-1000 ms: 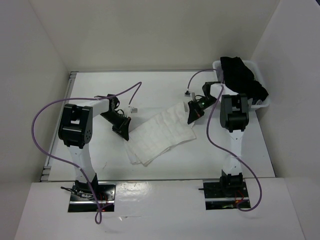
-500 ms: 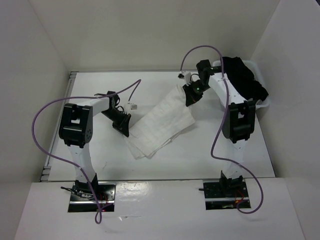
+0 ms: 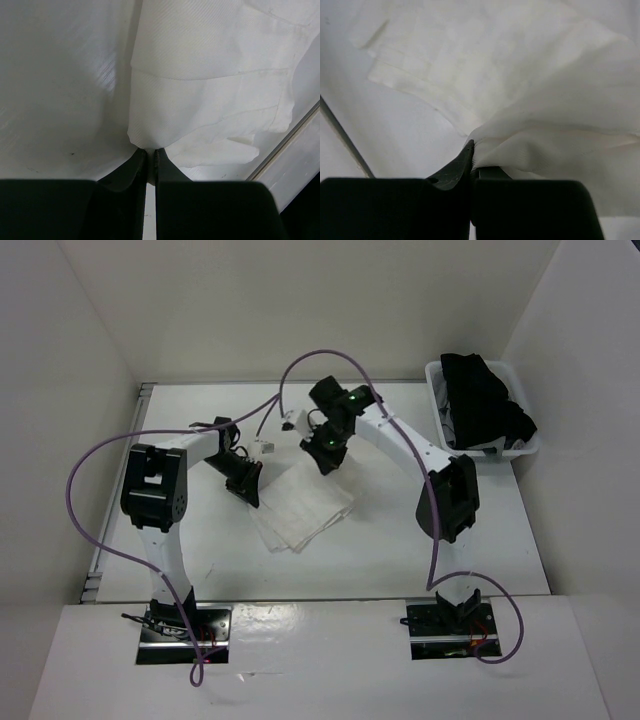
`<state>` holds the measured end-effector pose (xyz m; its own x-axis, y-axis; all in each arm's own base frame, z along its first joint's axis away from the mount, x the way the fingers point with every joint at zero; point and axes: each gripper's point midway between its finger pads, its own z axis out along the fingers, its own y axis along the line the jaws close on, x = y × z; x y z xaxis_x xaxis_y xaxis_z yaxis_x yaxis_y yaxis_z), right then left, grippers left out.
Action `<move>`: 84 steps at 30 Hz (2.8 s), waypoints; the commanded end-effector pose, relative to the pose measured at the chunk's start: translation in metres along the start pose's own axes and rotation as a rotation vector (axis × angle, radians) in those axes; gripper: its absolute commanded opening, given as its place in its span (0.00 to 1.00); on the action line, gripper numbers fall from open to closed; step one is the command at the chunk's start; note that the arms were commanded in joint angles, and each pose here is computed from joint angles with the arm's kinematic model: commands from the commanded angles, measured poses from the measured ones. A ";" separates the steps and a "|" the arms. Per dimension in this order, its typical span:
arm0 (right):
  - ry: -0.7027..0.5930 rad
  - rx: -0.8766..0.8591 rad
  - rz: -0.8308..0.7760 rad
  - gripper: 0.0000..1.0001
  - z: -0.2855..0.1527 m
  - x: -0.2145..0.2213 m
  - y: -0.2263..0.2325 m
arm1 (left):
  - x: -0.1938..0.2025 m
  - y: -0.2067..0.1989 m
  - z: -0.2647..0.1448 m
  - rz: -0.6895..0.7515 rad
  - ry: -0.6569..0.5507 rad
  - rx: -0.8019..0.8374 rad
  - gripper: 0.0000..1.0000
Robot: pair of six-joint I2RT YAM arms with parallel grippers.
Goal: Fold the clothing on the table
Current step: Fold the skirt
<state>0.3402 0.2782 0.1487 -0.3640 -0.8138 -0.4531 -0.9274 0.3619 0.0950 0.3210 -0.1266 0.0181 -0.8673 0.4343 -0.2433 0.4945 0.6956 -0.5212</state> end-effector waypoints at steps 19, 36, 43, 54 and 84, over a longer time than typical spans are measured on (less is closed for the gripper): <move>0.102 -0.167 -0.195 0.00 0.059 -0.032 0.110 | -0.003 -0.008 0.000 -0.019 -0.012 0.049 0.07; 0.095 -0.224 -0.250 0.29 0.082 -0.057 0.153 | 0.002 -0.009 0.000 -0.024 -0.005 0.052 0.08; 0.094 -0.259 -0.276 0.55 0.067 -0.059 0.169 | 0.002 -0.009 0.000 -0.024 -0.005 0.052 0.08; 0.004 -0.052 -0.347 0.63 -0.013 -0.063 0.147 | 0.000 -0.008 -0.016 -0.028 -0.034 0.038 0.24; -0.087 -0.087 0.051 0.66 0.048 -0.031 0.025 | 0.051 0.001 -0.167 -0.161 -0.487 -0.120 0.79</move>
<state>0.3238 0.3200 0.1057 -0.4106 -0.7924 -0.4511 -0.9113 0.3738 0.1728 0.2925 -0.0068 0.1346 -0.8677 0.0217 -0.4967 0.2943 0.8277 -0.4779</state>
